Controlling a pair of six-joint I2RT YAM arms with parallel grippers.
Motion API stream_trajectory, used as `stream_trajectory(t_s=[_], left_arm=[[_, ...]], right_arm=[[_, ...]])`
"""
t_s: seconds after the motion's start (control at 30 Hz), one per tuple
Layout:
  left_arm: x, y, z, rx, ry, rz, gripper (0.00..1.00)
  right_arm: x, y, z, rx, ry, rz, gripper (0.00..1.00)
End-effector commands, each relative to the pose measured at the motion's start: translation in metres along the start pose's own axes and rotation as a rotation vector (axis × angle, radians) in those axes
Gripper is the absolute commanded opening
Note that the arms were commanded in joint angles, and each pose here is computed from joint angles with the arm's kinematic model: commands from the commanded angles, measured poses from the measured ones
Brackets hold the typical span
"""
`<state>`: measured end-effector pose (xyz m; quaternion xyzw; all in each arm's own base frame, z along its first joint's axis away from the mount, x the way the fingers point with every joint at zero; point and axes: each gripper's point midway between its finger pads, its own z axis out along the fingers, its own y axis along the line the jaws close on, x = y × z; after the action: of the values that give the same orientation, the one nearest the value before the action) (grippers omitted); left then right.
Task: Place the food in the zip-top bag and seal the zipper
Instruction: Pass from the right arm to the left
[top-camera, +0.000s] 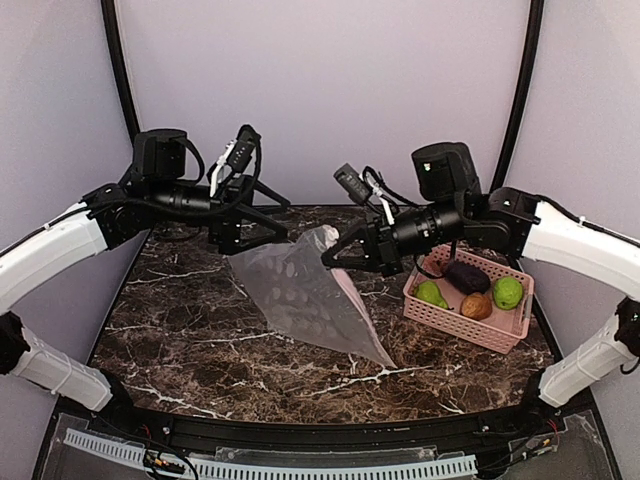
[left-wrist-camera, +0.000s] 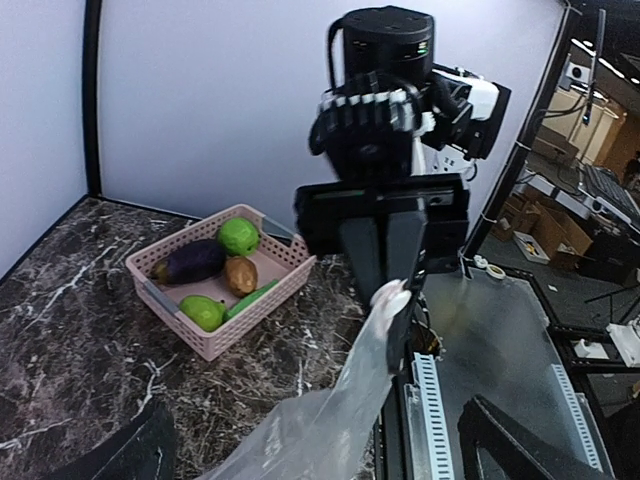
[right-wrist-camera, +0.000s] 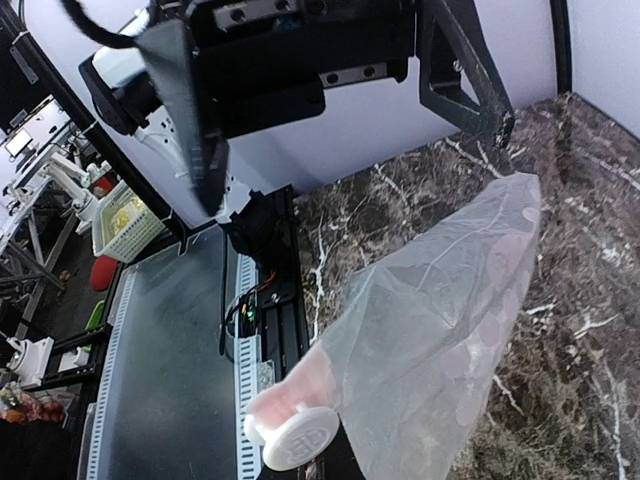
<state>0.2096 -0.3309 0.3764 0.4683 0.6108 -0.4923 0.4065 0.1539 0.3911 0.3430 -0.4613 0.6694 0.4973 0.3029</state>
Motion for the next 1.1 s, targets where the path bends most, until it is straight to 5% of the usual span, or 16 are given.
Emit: stream_trajectory(t_s=[0.0, 0.17, 0.43, 0.6, 0.73, 0.93, 1.07], left_arm=[[0.022, -0.026, 0.027, 0.181, 0.050, -0.039, 0.99], [0.043, -0.034, 0.047, 0.240, 0.108, -0.080, 0.88], [0.048, -0.037, 0.051, 0.267, 0.114, -0.096, 0.44], [0.049, -0.039, 0.052, 0.286, 0.108, -0.108, 0.30], [0.050, -0.038, 0.053, 0.287, 0.111, -0.116, 0.03], [0.052, -0.032, 0.053, 0.244, 0.111, -0.118, 0.01], [0.055, -0.024, 0.056, 0.207, 0.124, -0.129, 0.01]], right_arm=[[0.020, 0.008, 0.014, -0.137, 0.054, 0.044, 0.00], [0.029, 0.009, 0.021, -0.186, 0.079, 0.061, 0.00], [0.036, 0.006, 0.026, -0.196, 0.094, 0.076, 0.00], [0.038, 0.004, 0.027, -0.196, 0.099, 0.081, 0.00], [0.039, 0.002, 0.024, -0.179, 0.094, 0.088, 0.00], [0.032, -0.004, 0.007, -0.057, 0.034, 0.068, 0.54], [0.017, -0.013, -0.013, 0.082, -0.069, 0.029, 0.67]])
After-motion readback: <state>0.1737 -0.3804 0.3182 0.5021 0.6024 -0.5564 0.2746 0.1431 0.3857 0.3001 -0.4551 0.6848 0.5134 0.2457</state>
